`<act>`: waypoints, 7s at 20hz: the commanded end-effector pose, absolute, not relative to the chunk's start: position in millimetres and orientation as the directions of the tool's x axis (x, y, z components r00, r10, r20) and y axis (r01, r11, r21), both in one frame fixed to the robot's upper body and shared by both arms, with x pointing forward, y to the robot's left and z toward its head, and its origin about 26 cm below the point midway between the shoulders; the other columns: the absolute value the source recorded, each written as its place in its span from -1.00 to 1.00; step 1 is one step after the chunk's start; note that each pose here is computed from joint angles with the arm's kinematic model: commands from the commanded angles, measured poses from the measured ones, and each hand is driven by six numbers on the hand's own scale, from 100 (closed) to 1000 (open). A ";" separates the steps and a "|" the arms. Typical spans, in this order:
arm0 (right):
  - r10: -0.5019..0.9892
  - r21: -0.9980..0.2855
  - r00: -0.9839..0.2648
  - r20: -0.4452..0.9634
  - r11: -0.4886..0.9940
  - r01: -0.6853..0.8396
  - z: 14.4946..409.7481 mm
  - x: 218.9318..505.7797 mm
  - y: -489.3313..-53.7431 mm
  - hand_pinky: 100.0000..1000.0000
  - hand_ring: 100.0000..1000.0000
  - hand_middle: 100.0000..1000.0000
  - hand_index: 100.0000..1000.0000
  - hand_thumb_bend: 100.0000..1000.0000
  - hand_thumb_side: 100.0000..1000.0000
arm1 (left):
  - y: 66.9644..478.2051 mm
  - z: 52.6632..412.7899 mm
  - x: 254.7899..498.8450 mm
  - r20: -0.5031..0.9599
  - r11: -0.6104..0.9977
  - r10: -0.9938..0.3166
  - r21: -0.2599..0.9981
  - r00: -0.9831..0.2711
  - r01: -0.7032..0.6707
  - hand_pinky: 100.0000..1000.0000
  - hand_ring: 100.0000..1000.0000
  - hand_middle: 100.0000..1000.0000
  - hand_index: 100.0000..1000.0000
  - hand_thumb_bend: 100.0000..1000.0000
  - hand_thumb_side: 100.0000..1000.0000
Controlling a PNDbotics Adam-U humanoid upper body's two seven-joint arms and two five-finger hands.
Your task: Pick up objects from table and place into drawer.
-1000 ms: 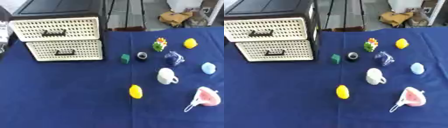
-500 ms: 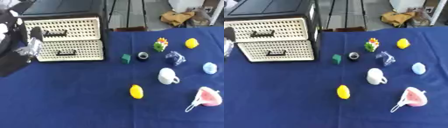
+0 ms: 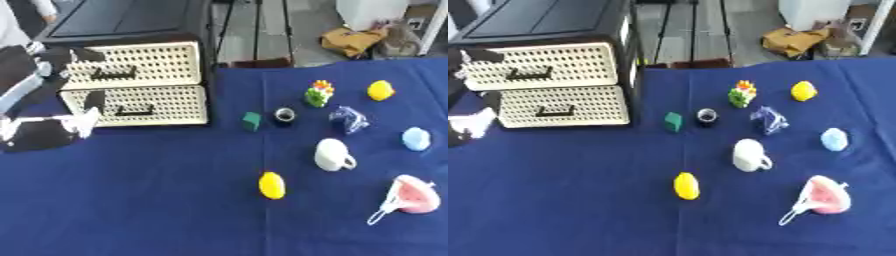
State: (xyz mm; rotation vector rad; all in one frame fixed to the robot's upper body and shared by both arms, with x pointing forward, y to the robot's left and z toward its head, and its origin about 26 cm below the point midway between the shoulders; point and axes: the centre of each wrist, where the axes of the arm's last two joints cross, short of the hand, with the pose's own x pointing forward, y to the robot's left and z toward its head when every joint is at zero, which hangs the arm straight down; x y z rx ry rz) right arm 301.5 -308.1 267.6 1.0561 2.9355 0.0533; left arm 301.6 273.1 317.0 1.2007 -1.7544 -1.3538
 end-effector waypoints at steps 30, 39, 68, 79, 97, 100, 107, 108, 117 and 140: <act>0.622 -0.014 -0.782 -0.039 0.782 0.623 273.4 298.9 -304.0 0.12 0.31 0.21 0.49 -1.00 0.91 | 288.0 350.5 340.5 -0.133 -0.119 -0.986 0.984 -0.101 -0.131 -1.00 -1.00 -1.00 0.85 -1.00 -0.19; 0.614 -0.014 -0.788 -0.045 0.788 0.615 274.5 299.4 -301.8 0.12 0.31 0.21 0.48 -1.00 0.91 | 297.6 342.4 371.0 -0.128 -0.123 -0.990 0.990 -0.065 -0.075 -1.00 -1.00 -1.00 0.85 -1.00 -0.22; 0.601 -0.025 -0.798 -0.046 0.798 0.602 274.3 300.7 -296.9 0.13 0.30 0.18 0.45 -1.00 0.92 | 326.1 329.5 414.8 -0.092 -0.088 -0.993 0.994 0.080 0.062 -1.00 -1.00 -1.00 0.76 -1.00 -0.19; 0.612 -0.013 -0.791 -0.028 0.791 0.612 272.5 300.4 -298.0 0.14 0.30 0.17 0.45 -1.00 0.92 | 326.5 325.6 416.5 -0.115 -0.107 -0.992 0.985 0.050 0.138 -1.00 -1.00 -1.00 0.26 -1.00 -0.22; 0.620 -0.004 -0.784 -0.009 0.784 0.620 271.5 299.8 -300.8 0.14 0.31 0.18 0.45 -1.00 0.92 | 288.1 332.0 354.0 -0.298 -0.299 -0.954 0.954 0.011 -0.012 -1.00 -1.00 -1.00 0.27 -1.00 -0.38; 0.621 -0.002 -0.784 -0.009 0.784 0.621 271.6 299.8 -301.0 0.14 0.31 0.18 0.45 -1.00 0.92 | 283.0 333.8 345.2 -0.301 -0.301 -0.954 0.953 0.009 -0.020 -1.00 -1.00 -1.00 0.27 -1.00 -0.38; 0.625 0.007 -0.780 -0.003 0.780 0.625 271.2 299.5 -302.3 0.15 0.31 0.18 0.45 -1.00 0.93 | 267.2 332.7 320.9 -0.352 -0.347 -0.935 0.931 -0.029 -0.118 -1.00 -1.00 -0.99 0.27 -1.00 -0.40; 0.625 0.008 -0.781 -0.003 0.781 0.625 271.0 299.5 -302.4 0.15 0.31 0.18 0.45 -1.00 0.92 | 265.7 333.2 317.4 -0.355 -0.349 -0.935 0.929 -0.025 -0.121 -1.00 -1.00 -0.99 0.30 -1.00 -0.40; 0.627 0.013 -0.779 0.000 0.779 0.627 270.2 299.4 -302.7 0.15 0.31 0.18 0.44 -1.00 0.92 | 264.4 331.1 309.5 -0.363 -0.361 -0.932 0.929 -0.018 -0.080 -1.00 -1.00 -0.99 0.66 -1.00 -0.37; 0.652 0.012 -0.758 0.007 0.758 0.652 268.2 297.7 -308.3 0.16 0.32 0.18 0.44 -1.00 0.92 | 274.2 401.9 276.7 -0.140 -0.037 -0.959 0.922 -0.245 -0.385 -1.00 -1.00 -0.94 0.99 -1.00 0.01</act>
